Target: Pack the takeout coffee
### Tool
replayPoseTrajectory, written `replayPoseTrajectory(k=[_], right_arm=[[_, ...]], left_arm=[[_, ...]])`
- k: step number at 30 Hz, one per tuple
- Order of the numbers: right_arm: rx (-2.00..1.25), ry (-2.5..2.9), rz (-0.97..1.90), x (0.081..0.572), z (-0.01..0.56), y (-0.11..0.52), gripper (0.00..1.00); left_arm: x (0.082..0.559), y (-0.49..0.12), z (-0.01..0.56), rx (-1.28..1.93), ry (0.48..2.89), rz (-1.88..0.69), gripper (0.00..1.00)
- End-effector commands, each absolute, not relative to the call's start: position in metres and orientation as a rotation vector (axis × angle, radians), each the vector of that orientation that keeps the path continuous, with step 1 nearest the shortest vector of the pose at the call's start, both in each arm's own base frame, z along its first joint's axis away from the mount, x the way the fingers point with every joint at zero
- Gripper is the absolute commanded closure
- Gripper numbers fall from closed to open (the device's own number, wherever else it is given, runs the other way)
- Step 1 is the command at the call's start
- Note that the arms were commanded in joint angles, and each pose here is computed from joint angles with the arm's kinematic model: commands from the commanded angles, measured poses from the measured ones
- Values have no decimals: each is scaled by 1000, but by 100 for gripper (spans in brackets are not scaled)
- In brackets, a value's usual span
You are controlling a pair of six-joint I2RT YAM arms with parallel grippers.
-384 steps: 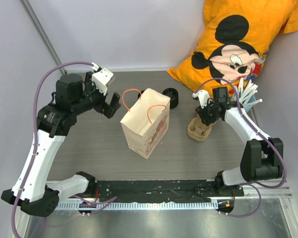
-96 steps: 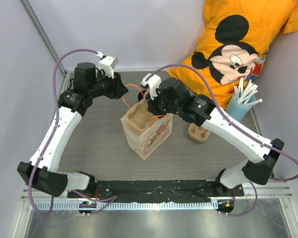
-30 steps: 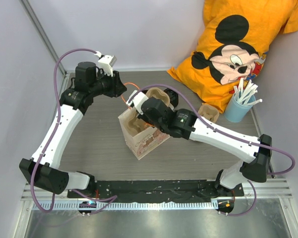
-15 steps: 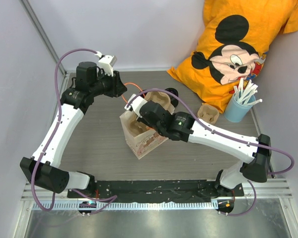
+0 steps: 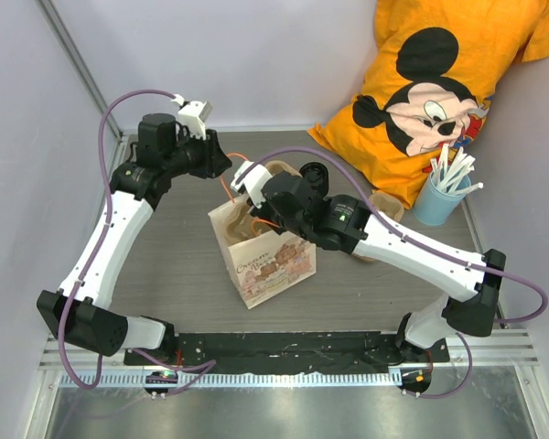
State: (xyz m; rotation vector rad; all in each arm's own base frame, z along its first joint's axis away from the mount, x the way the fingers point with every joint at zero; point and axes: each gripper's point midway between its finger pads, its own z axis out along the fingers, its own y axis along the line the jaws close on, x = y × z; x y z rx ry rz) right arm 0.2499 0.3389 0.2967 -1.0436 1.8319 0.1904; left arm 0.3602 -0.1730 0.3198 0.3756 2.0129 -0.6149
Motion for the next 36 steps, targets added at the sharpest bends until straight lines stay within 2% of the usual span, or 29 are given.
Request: replayPoseTrajectory(k=[1, 12, 14, 15, 16, 23, 28, 29, 30, 32, 33, 36], right_arm=[[-1023, 1837, 258, 241, 302, 337, 99], [-1058, 1803, 227, 245, 301, 316, 99], [-1074, 1791, 239, 244, 303, 312, 99], [-1071, 1785, 251, 244, 307, 311, 99], [-1075, 1783, 261, 244, 309, 310, 99], [-1097, 1730, 303, 247, 331, 308, 99], [-1112, 1731, 218, 262, 319, 311, 99], [-1121, 1738, 206, 263, 313, 311, 99], [-1126, 1734, 189, 265, 311, 310, 99], [-1121, 1732, 183, 267, 308, 311, 99], [-1122, 1732, 181, 268, 308, 311, 99], [-1124, 1729, 181, 267, 309, 311, 99]], left_arm=[[367, -170, 339, 336, 1943, -619, 67], [349, -194, 348, 460, 1928, -795, 73], [345, -200, 351, 495, 1916, -839, 82], [344, -201, 353, 502, 1913, -849, 93], [343, -203, 353, 508, 1915, -861, 99], [348, -190, 365, 382, 1921, -791, 100], [342, -188, 366, 366, 1926, -788, 100], [338, -188, 364, 380, 1926, -789, 98], [337, -188, 362, 387, 1926, -791, 89], [325, -192, 356, 439, 1930, -827, 79], [321, -193, 356, 472, 1922, -830, 68], [304, -196, 356, 568, 1904, -856, 49]])
